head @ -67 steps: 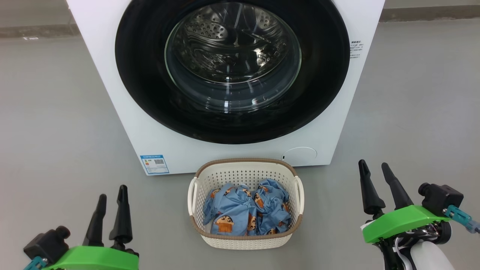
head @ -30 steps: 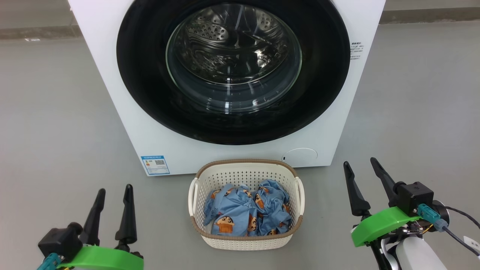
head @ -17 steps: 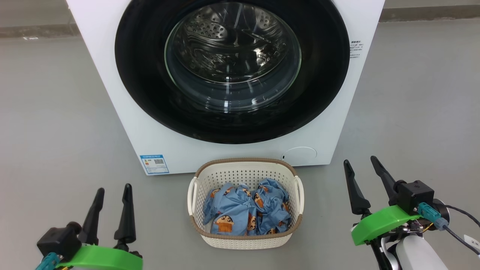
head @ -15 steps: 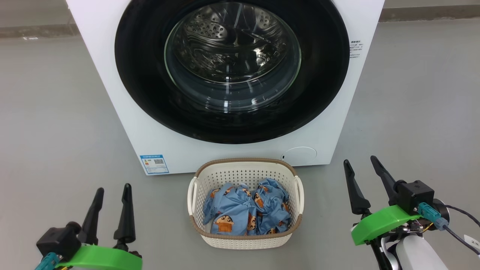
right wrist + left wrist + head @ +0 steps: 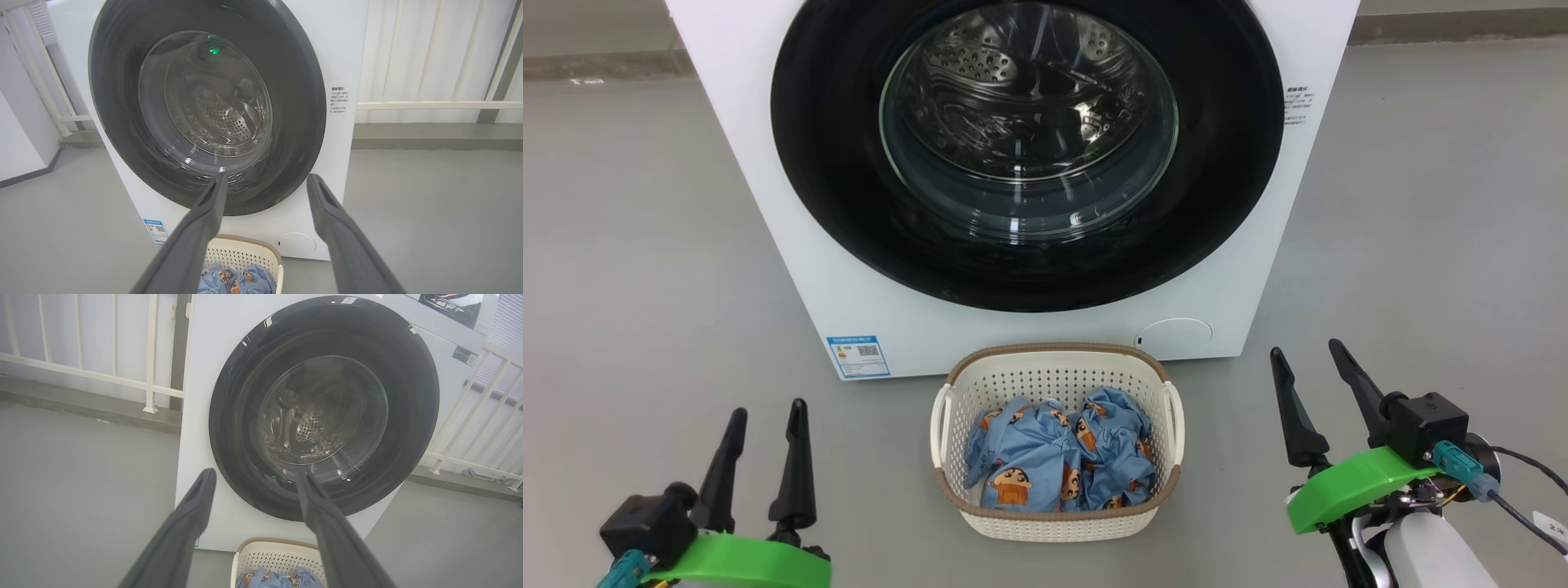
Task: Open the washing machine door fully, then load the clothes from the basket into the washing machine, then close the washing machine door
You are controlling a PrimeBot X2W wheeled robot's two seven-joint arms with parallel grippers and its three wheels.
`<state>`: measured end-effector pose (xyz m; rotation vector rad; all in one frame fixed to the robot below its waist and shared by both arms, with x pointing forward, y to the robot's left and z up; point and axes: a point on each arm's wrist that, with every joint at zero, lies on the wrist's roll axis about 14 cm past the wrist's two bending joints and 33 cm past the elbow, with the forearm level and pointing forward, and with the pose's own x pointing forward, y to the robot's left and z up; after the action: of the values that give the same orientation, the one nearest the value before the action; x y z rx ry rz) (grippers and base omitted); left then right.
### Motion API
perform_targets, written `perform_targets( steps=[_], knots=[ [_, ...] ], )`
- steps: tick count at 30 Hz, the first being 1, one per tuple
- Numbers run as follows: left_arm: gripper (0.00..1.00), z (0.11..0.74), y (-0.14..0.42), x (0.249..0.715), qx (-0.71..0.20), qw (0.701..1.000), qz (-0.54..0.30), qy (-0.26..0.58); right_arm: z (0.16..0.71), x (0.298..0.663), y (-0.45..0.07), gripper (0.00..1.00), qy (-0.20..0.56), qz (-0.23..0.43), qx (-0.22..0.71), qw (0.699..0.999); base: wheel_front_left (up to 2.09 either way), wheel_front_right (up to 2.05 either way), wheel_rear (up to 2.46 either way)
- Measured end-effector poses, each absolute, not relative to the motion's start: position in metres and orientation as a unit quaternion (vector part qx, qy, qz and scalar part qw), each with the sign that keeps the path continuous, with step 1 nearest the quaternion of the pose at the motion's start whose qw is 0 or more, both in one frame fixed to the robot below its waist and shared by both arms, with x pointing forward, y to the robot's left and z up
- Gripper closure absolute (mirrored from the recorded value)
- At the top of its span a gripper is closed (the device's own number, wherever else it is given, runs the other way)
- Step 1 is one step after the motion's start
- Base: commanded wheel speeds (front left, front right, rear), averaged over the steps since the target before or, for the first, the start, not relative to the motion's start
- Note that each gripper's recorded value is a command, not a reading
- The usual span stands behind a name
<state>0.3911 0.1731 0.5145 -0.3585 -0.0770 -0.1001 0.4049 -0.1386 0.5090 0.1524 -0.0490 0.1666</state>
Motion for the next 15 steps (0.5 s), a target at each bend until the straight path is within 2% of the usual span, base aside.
perform_targets(
  steps=[15],
  knots=[
    [0.00,0.5150,0.1725,0.3907,-0.171,0.983,-0.052,-0.039,0.5106,0.4041,-0.1385,0.00,-0.026,0.083,0.079,0.993,0.00,0.00,0.00]
  ],
)
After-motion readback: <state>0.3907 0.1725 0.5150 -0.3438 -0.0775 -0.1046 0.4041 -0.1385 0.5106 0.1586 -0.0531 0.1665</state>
